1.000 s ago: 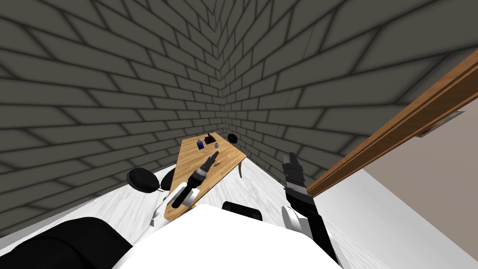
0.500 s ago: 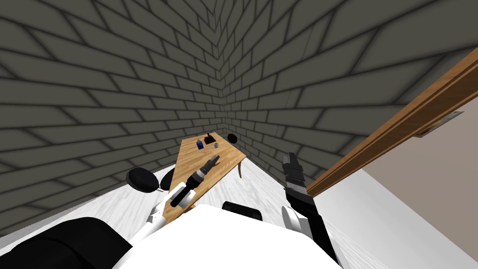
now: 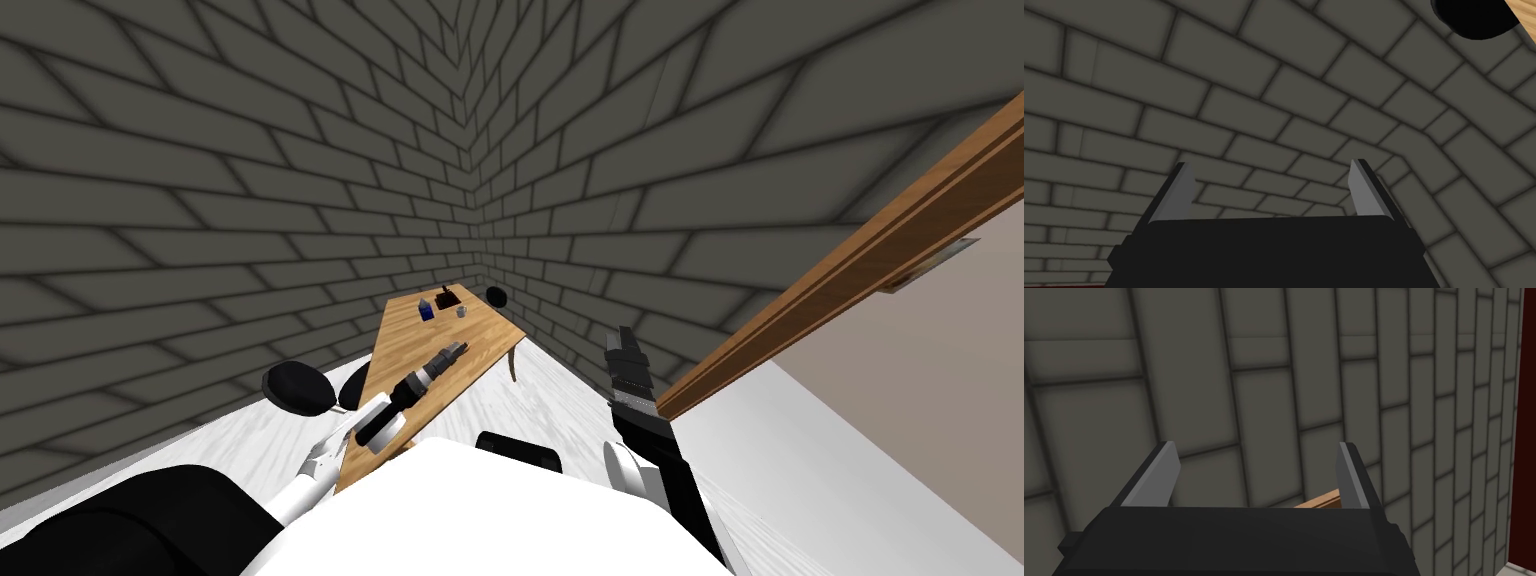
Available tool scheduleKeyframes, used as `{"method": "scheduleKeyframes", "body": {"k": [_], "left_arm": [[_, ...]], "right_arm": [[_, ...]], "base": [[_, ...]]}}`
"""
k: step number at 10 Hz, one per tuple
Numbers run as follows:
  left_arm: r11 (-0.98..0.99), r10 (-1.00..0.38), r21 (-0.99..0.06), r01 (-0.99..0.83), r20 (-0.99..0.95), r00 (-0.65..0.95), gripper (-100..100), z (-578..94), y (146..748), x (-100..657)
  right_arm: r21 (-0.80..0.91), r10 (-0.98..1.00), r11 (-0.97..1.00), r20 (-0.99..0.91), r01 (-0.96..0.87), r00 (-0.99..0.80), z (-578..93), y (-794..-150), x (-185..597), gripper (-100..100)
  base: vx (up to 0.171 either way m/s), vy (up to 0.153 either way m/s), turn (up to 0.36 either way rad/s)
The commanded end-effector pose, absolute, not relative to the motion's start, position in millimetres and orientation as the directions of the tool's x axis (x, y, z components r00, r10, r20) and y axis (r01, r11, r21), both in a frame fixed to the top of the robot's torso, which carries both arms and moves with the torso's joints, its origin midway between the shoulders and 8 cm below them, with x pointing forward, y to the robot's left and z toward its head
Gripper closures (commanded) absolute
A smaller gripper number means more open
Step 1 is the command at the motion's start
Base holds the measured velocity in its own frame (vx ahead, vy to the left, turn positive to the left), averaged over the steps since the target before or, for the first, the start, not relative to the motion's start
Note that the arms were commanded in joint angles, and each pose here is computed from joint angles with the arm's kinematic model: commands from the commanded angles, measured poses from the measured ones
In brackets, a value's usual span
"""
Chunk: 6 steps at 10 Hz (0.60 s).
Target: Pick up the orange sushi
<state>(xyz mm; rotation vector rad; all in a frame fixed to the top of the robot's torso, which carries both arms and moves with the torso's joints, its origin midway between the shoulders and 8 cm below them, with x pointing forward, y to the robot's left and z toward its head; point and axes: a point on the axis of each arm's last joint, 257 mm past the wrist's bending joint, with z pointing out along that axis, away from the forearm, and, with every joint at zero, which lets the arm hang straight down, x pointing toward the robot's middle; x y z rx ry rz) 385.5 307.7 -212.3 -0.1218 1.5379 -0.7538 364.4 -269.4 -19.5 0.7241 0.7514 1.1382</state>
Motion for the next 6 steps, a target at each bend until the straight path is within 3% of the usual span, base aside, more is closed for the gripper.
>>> {"method": "scheduleKeyframes", "body": {"k": [1, 6], "left_arm": [[0.805, -0.445, -0.479, 0.35, -0.878, -0.178, -100, -230, 321, 384], [0.867, -0.333, -0.406, 0.288, -0.903, -0.272, -100, -280, 361, 371]], "right_arm": [[0.818, 0.959, 0.257, -0.15, -0.515, 0.241, -19, -269, 364, 0], [0.818, 0.959, 0.257, -0.15, -0.515, 0.241, -19, -269, 364, 0]], "base": [[0.016, -0.024, -0.025], [0.025, -0.018, -0.038]]}}
